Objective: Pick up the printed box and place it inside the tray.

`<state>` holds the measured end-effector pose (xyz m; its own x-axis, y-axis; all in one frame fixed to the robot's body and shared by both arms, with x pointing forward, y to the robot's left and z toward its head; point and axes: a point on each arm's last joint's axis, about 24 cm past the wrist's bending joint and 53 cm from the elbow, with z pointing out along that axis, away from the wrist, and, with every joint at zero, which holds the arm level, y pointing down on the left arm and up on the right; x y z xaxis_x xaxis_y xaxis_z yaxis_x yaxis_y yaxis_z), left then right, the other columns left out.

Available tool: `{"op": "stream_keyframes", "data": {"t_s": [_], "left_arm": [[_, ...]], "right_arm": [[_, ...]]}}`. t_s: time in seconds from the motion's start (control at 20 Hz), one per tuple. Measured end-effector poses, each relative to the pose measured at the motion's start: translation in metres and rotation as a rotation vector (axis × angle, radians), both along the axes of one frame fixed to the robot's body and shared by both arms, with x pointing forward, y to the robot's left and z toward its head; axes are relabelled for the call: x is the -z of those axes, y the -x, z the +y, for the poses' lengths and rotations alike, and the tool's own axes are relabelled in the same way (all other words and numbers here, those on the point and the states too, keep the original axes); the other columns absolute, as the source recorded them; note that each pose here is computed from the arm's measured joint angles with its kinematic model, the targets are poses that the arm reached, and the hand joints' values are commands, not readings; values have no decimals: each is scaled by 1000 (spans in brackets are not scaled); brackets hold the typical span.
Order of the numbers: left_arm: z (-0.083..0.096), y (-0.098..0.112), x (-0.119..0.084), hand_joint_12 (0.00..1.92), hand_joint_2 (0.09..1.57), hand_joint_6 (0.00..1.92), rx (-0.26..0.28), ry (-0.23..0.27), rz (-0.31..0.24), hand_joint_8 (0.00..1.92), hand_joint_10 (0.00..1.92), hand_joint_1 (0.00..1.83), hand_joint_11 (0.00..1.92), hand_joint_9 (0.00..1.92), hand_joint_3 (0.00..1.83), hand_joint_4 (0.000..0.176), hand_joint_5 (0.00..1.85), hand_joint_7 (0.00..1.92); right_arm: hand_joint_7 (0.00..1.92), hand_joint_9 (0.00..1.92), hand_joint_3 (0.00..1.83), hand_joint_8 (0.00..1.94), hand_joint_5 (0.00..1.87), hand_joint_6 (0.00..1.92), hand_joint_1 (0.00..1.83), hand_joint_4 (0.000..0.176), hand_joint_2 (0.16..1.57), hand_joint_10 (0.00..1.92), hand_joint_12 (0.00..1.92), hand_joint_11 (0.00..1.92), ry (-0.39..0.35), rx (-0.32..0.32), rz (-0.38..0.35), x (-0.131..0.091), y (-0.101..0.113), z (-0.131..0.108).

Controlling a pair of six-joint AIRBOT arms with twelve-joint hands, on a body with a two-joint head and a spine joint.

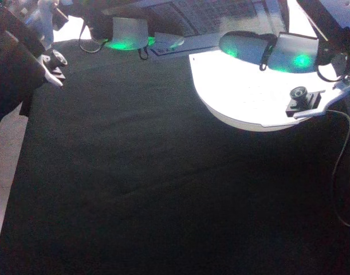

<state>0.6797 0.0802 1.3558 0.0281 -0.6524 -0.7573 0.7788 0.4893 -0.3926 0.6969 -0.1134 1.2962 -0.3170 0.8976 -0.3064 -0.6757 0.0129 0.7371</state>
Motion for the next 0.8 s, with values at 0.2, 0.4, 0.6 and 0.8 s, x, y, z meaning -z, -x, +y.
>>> {"op": "stream_keyframes", "data": {"t_s": [0.2,0.4,0.6,0.8], "left_arm": [[3,-4,4,751,1030,751,1,14,29,644,701,1405,1290,1330,2,0,938,1176],[4,-3,6,827,1191,166,6,24,35,126,50,711,366,630,13,0,349,591],[10,-10,14,383,1081,4,-4,21,57,5,10,187,0,34,0,160,82,74],[29,-8,15,1,1084,2,-12,51,57,12,11,116,1,56,2,155,131,154]], "right_arm": [[1213,1220,0,887,1069,846,1170,0,1072,1266,1671,1080,1,-11,-29,-6,4,3],[1236,1226,0,740,1112,781,1174,0,1052,1124,1540,1066,-2,-10,-34,-8,5,2],[1257,1249,0,696,1081,823,1173,0,1065,1114,1542,1077,-16,-2,-49,-13,4,-4],[1316,1275,0,710,1104,784,1178,0,1055,1222,1657,1077,25,39,-49,-15,-4,-20]]}}
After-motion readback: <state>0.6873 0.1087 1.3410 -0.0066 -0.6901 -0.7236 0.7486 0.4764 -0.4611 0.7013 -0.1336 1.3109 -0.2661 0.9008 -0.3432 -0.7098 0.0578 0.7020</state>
